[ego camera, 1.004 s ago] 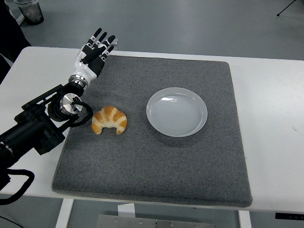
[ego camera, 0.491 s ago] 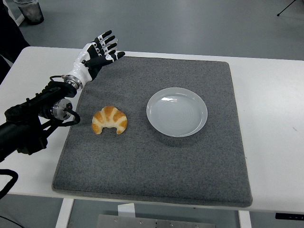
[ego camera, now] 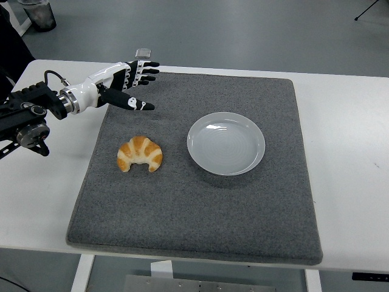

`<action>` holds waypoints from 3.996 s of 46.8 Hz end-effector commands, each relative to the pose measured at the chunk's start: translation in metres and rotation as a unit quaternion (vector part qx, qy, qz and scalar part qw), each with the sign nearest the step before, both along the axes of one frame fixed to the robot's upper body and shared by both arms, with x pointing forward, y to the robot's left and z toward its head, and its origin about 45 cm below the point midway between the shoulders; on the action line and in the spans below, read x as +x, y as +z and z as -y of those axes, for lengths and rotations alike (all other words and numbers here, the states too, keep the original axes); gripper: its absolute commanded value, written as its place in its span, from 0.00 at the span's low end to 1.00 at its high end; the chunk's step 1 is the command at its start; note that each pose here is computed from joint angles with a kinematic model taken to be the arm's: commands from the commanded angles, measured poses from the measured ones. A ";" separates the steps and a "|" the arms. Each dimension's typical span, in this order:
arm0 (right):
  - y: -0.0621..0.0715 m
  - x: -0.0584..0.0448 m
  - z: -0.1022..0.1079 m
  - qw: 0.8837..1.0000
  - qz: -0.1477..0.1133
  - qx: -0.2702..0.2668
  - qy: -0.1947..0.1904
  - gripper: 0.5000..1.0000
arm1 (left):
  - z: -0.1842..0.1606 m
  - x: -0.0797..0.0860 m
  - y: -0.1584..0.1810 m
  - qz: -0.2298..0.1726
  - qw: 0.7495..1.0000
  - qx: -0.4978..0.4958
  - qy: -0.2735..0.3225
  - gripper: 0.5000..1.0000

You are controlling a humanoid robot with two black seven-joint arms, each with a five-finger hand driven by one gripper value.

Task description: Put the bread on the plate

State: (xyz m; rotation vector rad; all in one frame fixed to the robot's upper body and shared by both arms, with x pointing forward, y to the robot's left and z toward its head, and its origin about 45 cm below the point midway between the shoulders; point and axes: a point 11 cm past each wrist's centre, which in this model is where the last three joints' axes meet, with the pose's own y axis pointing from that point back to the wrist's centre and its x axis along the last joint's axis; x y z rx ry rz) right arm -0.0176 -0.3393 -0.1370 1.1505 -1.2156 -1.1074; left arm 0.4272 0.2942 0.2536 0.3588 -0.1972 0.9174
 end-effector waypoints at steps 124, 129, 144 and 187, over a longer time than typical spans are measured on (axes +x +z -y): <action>0.000 0.000 0.000 1.000 0.000 0.000 0.000 0.90 | 0.040 -0.051 -0.017 0.014 0.895 0.394 -0.208 0.65; 0.000 0.000 0.000 1.000 0.000 0.000 0.000 0.90 | 0.042 -0.051 -0.018 0.017 0.893 0.397 -0.212 0.61; 0.000 0.000 0.000 1.000 0.000 0.000 0.000 0.90 | 0.041 -0.050 -0.018 0.030 0.885 0.409 -0.220 0.00; 0.000 0.000 0.000 1.000 0.000 0.000 0.000 0.90 | 0.049 -0.014 0.098 0.141 0.897 0.374 -0.191 0.00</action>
